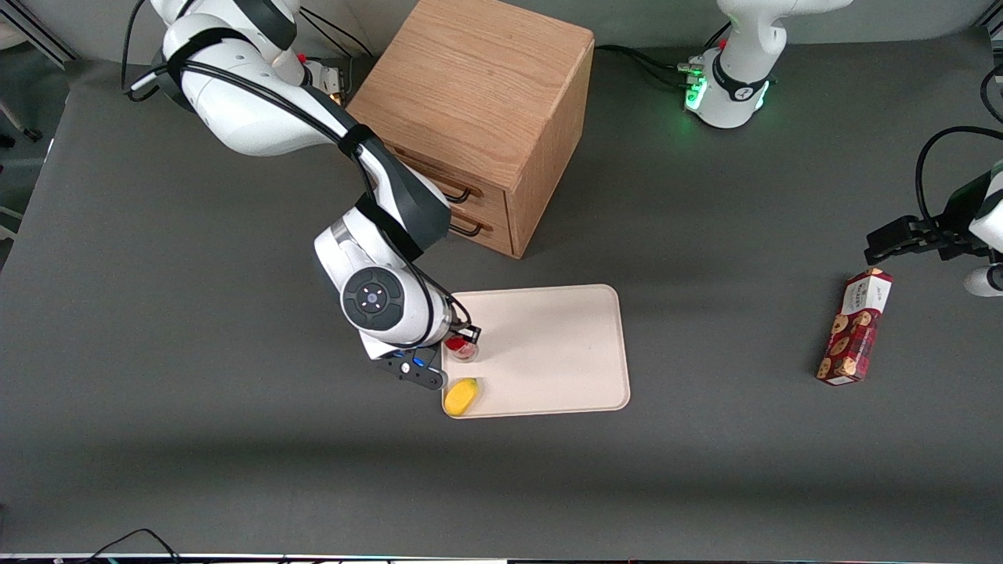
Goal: Place coke bottle on tray
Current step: 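Lower the bottle onto the tray beside the lemon and open the gripper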
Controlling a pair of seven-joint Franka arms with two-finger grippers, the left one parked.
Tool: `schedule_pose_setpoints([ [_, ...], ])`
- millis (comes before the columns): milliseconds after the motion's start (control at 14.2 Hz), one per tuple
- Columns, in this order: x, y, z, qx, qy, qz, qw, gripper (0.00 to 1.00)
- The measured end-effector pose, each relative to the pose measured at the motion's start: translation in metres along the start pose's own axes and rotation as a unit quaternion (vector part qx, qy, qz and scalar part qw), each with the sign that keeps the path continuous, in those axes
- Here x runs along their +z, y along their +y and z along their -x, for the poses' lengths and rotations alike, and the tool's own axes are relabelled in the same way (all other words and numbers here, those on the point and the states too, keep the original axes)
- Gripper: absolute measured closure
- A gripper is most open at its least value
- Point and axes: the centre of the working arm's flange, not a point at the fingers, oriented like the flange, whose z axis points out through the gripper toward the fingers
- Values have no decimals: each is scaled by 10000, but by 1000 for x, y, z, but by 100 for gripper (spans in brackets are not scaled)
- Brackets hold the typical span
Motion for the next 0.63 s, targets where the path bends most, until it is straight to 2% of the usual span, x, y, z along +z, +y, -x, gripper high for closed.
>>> schedule_pose_setpoints([
  [421, 12, 2, -1, 8, -35, 89, 10000, 66],
  [491, 12, 3, -1, 10, -26, 85, 10000, 62],
  [632, 10, 4, -4, 1, 62, 102, 9999, 39],
])
